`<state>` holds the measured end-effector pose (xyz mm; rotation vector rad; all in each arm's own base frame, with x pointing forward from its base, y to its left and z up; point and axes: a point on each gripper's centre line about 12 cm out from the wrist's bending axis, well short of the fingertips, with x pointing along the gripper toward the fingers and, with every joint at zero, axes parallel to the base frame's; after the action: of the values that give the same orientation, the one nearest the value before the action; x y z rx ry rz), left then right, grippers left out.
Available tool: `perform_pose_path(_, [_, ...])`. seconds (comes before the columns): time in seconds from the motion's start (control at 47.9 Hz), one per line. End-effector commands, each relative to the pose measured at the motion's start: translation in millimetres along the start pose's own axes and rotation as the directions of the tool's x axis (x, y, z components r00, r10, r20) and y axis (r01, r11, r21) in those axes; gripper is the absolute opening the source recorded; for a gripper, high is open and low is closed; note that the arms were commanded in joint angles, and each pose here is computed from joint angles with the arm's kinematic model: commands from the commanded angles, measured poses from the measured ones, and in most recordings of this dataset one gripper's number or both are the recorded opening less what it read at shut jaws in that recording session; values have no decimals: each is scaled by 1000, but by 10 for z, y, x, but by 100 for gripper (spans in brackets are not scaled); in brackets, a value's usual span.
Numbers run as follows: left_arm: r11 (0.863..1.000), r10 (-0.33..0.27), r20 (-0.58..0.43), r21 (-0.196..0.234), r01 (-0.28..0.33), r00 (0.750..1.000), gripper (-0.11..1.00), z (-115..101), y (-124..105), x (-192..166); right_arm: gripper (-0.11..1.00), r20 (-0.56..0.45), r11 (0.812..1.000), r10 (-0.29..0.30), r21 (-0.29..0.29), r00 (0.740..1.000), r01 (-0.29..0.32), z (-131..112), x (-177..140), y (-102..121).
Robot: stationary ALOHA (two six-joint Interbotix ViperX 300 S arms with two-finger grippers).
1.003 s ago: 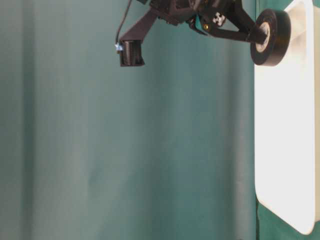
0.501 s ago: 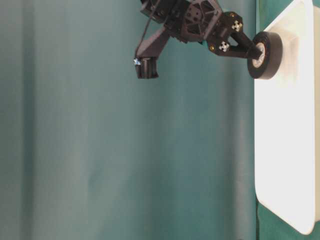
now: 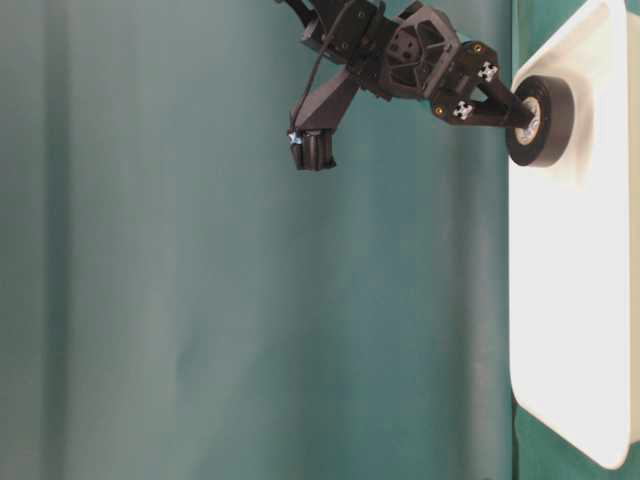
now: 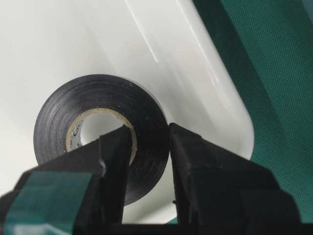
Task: Put the tape alternately from left to right into the white case.
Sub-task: 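Lift the black roll with the right gripper and carry it into the tray, then lower the black roll into the tray, open right gripper, withdraw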
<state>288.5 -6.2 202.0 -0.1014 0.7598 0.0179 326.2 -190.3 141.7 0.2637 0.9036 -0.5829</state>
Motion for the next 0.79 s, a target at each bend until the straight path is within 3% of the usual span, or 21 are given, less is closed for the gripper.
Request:
perform_pose_path(0.0, [1000, -4, 21, 0, 4, 1000, 54, 53, -11, -19, 23, 48, 1000, 6, 1, 999, -6, 131, -56, -2])
perform_pose_path(0.48, [1000, -4, 21, 0, 4, 1000, 54, 53, -11, -19, 24, 56, 1000, 4, -3, 998, -4, 155, -60, -8])
perform_pose_path(0.522, [1000, -4, 21, 0, 4, 1000, 54, 53, -11, -19, 31, 57, 1000, 3, -5, 998, -3, 155, -60, -9])
perform_pose_path(0.689, [1000, -4, 23, 0, 4, 1000, 54, 59, -11, -21, 78, 65, 1000, 3, -20, 998, -2, 165, -61, -9])
perform_pose_path(0.773, [1000, -4, 24, 0, 4, 1000, 54, 61, -12, -25, 74, 69, 1000, 2, -22, 998, -1, 172, -71, -11])
